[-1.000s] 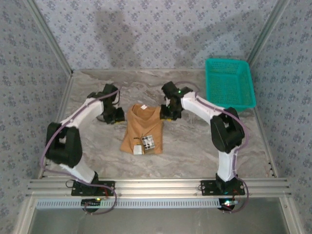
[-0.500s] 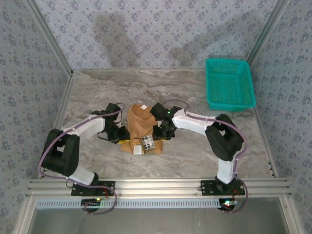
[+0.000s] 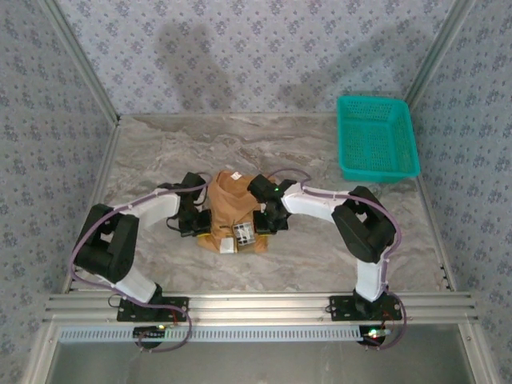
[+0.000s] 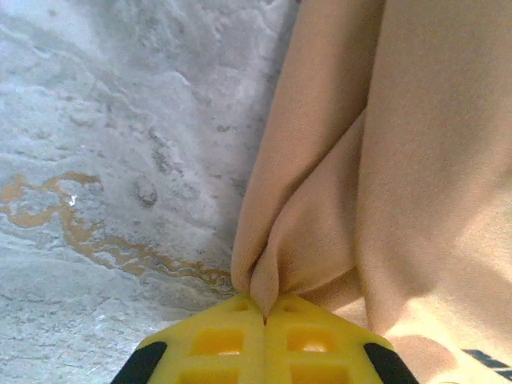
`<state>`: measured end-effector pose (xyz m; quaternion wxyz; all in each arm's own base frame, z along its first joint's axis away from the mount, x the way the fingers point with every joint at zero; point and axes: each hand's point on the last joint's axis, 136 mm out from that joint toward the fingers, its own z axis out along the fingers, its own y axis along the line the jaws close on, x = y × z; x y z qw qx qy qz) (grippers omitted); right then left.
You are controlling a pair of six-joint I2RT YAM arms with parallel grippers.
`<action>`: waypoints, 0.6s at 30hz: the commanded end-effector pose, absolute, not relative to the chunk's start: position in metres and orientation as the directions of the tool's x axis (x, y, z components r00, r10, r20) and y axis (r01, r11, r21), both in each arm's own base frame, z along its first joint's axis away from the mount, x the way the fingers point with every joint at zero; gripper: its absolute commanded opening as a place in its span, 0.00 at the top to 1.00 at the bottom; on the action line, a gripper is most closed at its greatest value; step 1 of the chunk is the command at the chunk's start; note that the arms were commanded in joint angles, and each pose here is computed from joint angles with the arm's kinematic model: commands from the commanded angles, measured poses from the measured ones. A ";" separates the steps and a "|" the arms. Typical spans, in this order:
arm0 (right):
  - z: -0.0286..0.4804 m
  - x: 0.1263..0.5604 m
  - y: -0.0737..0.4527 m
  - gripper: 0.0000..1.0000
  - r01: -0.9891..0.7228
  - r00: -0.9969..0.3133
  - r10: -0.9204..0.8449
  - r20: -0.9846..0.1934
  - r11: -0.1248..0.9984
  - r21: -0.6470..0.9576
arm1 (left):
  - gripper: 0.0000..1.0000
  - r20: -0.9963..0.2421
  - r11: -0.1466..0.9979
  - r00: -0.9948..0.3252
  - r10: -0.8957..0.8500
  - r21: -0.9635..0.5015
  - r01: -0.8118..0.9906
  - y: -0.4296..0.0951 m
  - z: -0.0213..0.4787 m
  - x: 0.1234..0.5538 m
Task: Fold the inside-out t-shirt
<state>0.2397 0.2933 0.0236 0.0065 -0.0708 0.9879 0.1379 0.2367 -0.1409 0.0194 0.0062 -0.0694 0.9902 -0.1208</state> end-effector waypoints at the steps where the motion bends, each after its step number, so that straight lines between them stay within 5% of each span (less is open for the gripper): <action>1: 0.024 0.236 0.264 1.00 -0.121 -0.993 -0.118 -0.028 0.973 0.196 | 1.00 0.013 0.974 -0.983 -0.181 -0.134 -0.181 -0.114 0.016 0.217; 9: 0.025 0.224 0.241 1.00 -0.108 -0.994 -0.108 -0.007 0.978 0.180 | 1.00 0.000 0.943 -0.963 -0.269 -0.203 -0.263 -0.108 0.029 0.190; 14: 0.028 0.219 0.254 1.00 -0.133 -0.991 -0.136 -0.004 0.966 0.220 | 0.83 0.008 0.932 -0.965 -0.263 -0.257 -0.256 -0.119 0.031 0.191; 18: 0.045 0.227 0.262 0.71 -0.148 -0.989 -0.147 -0.021 0.964 0.219 | 0.66 -0.070 0.961 -0.972 -0.222 -0.185 -0.206 -0.112 0.054 0.217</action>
